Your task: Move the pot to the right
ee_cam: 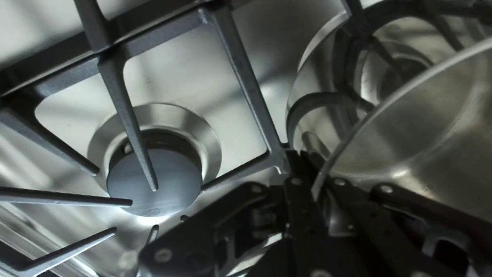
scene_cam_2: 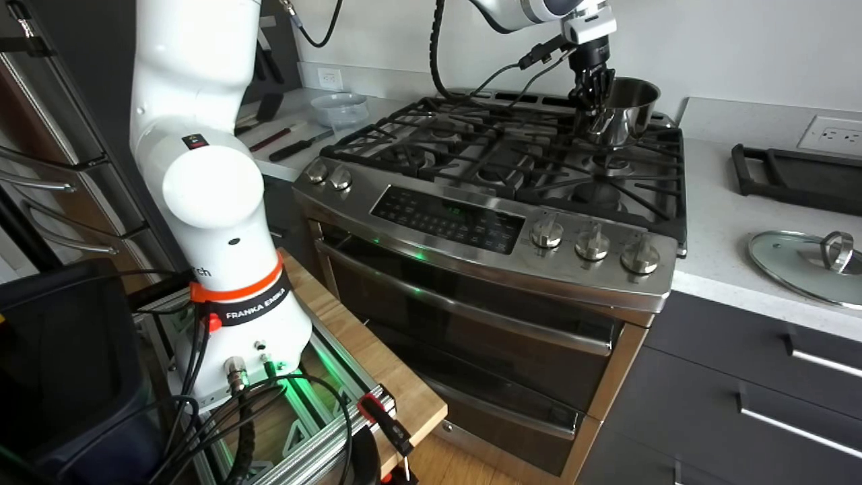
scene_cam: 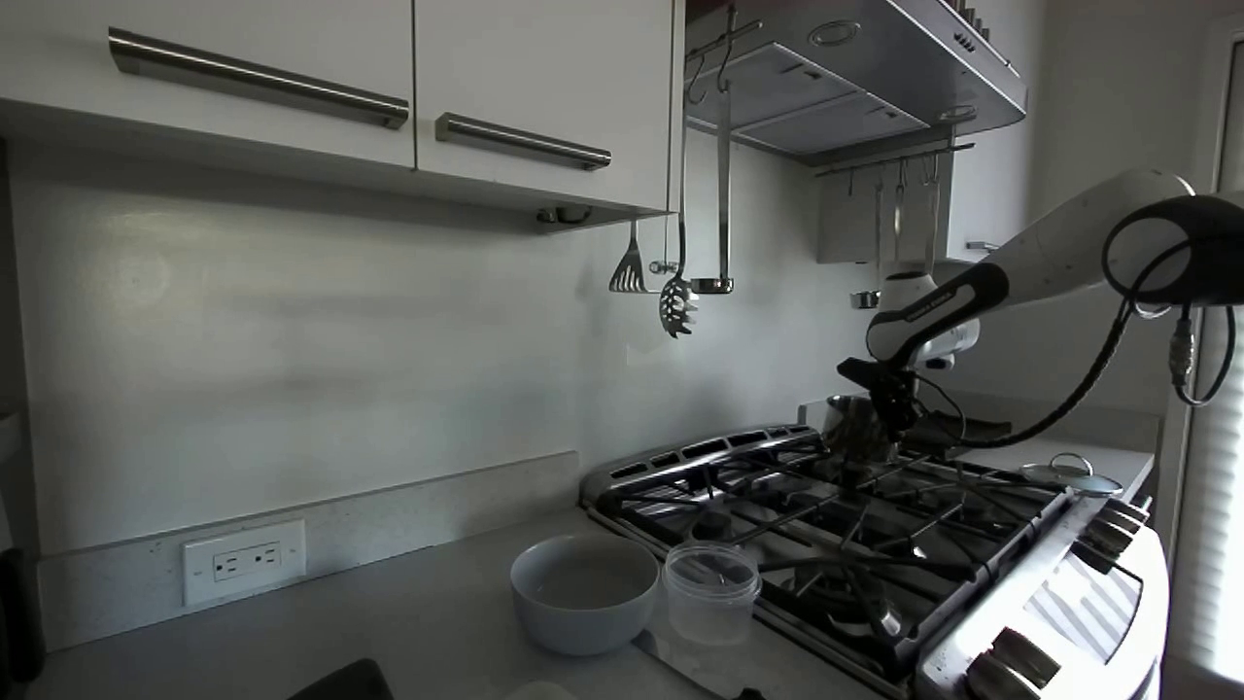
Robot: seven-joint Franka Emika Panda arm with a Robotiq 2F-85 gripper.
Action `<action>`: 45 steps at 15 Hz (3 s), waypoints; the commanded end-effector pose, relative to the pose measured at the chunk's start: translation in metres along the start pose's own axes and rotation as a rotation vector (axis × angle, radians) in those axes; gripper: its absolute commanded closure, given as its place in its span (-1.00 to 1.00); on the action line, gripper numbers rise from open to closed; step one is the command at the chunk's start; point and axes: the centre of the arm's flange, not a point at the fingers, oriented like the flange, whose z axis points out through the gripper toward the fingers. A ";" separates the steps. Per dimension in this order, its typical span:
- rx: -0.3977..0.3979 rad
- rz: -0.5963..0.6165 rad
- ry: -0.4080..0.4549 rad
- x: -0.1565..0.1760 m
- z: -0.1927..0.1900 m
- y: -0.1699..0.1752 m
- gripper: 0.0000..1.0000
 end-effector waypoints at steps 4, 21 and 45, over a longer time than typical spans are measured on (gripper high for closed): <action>-0.015 0.022 0.007 0.007 0.003 -0.013 0.08; 0.112 -0.403 0.065 -0.013 -0.084 -0.001 -1.00; 0.030 -1.042 0.239 -0.084 -0.188 0.045 -1.00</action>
